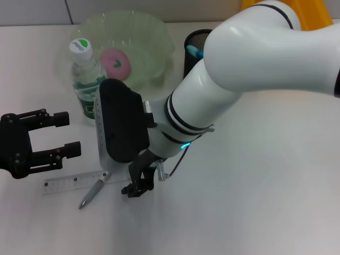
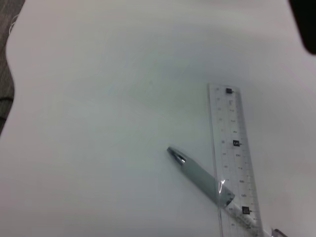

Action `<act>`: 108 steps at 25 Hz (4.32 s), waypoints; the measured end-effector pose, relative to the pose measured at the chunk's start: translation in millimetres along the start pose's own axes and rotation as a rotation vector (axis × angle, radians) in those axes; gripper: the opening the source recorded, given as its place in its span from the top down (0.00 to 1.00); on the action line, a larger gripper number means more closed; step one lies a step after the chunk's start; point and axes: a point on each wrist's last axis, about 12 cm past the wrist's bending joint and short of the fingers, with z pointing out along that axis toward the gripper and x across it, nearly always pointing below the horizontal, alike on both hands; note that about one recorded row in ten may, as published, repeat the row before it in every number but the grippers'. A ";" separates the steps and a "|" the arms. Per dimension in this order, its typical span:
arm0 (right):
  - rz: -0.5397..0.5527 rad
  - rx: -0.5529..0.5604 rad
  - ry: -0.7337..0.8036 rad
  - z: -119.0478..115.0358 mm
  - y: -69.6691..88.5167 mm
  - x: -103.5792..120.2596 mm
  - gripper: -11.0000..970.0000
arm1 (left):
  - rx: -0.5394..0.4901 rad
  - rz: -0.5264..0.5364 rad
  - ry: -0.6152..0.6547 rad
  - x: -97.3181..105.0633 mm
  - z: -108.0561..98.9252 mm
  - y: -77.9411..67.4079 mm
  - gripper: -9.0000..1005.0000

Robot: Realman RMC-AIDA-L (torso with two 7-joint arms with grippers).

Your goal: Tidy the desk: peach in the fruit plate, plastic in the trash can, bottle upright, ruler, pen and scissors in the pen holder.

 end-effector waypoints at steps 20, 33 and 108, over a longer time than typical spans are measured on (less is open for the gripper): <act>0.000 0.021 -0.008 2.8 0.8 -2.2 0.39 | -0.006 -0.002 -0.004 0.4 2.0 0.6 0.26; 0.005 0.021 -0.005 3.8 1.2 0.1 0.39 | -0.014 0.004 -0.004 -1.6 4.8 3.3 0.26; 0.105 0.034 -0.093 2.8 8.1 12.0 0.60 | -0.107 0.030 -0.057 -7.2 0.6 14.7 0.26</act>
